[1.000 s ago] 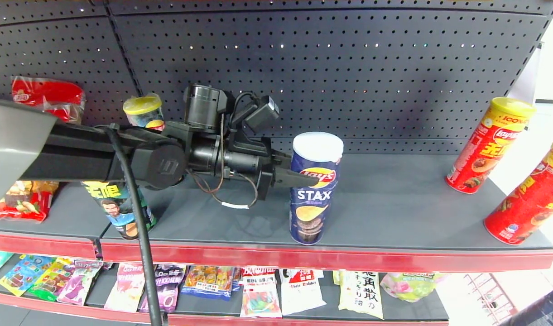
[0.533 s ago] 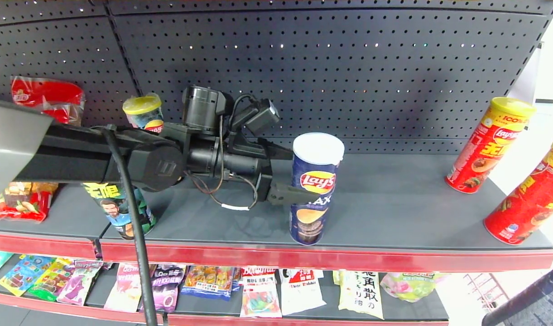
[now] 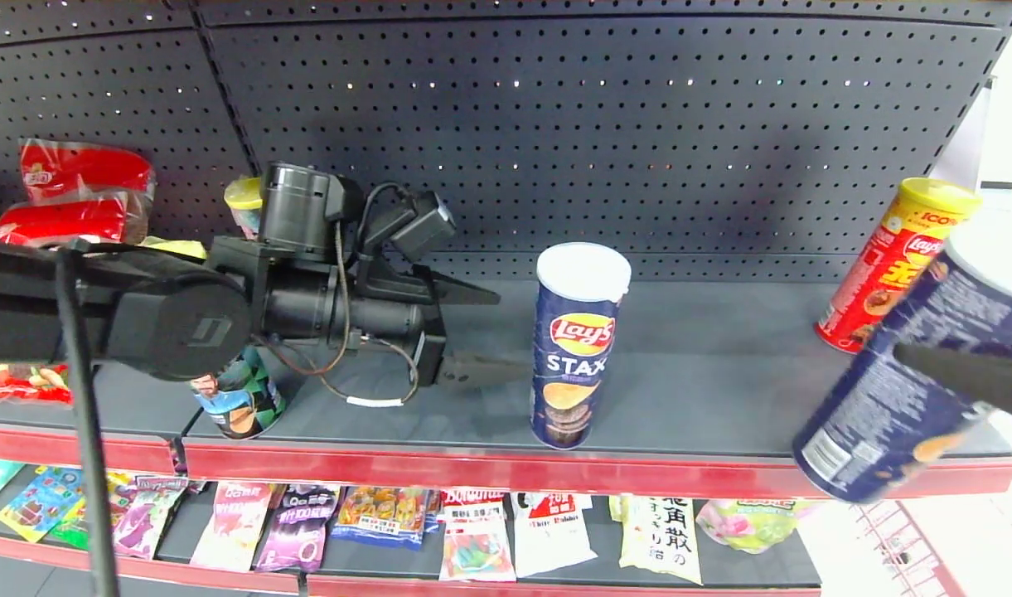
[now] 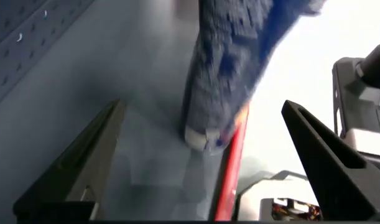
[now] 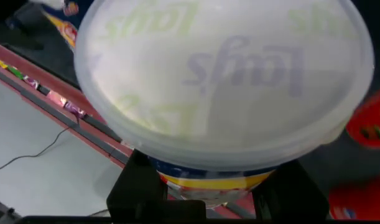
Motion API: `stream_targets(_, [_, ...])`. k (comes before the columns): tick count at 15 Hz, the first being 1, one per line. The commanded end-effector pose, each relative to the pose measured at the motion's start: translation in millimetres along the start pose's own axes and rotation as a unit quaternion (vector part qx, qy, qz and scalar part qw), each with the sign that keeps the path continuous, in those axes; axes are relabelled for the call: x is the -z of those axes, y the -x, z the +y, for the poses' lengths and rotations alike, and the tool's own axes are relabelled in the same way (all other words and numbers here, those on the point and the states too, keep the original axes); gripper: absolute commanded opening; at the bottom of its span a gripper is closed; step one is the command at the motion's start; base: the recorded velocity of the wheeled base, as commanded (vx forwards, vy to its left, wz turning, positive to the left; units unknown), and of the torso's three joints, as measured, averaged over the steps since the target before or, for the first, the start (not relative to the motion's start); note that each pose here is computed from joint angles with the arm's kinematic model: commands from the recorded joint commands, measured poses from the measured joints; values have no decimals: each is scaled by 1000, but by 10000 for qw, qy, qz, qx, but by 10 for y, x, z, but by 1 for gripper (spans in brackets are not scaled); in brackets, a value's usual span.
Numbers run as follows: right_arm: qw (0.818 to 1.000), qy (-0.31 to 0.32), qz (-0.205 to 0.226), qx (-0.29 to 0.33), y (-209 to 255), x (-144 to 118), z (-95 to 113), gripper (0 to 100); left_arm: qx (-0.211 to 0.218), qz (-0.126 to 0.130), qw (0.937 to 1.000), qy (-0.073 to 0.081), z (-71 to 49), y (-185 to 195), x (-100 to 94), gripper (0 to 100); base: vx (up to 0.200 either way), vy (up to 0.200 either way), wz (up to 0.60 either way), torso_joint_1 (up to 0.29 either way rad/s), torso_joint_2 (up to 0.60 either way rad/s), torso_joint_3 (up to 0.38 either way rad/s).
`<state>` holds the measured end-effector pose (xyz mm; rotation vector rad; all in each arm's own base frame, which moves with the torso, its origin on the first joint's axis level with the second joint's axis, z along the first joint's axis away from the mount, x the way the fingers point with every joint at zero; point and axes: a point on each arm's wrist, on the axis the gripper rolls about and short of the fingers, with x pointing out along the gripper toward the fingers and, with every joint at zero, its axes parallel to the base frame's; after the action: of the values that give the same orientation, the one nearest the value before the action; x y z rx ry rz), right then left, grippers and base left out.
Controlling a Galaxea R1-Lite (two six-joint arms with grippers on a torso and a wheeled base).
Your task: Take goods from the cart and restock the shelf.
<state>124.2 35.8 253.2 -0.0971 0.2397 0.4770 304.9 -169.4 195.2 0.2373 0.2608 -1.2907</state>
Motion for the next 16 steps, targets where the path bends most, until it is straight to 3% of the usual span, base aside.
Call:
stream_targets(1, [9990,-36,241,-370,-794,-222,-157,0,-217,35,9998,10,-223,292,1,100,0,0,0,0,0,0])
stream_targets(3, [9986,-42,325,-425,-1122,-317,-231,0,-361,151,9992,63,-412,447,68,100,0,0,0,0,0,0])
stream_targets(7, [9959,35,306,-847,-1697,-449,-163,0,-595,312,9976,147,-668,649,178,100,0,0,0,0,0,0])
stream_targets(10, [9945,155,33,-1038,-2121,-494,-74,0,-583,366,9975,190,-769,713,241,100,0,0,0,0,0,0])
stream_targets(16, [9915,226,17,-1280,-2586,-492,70,0,-666,487,9963,258,-905,804,349,100,0,0,0,0,0,0])
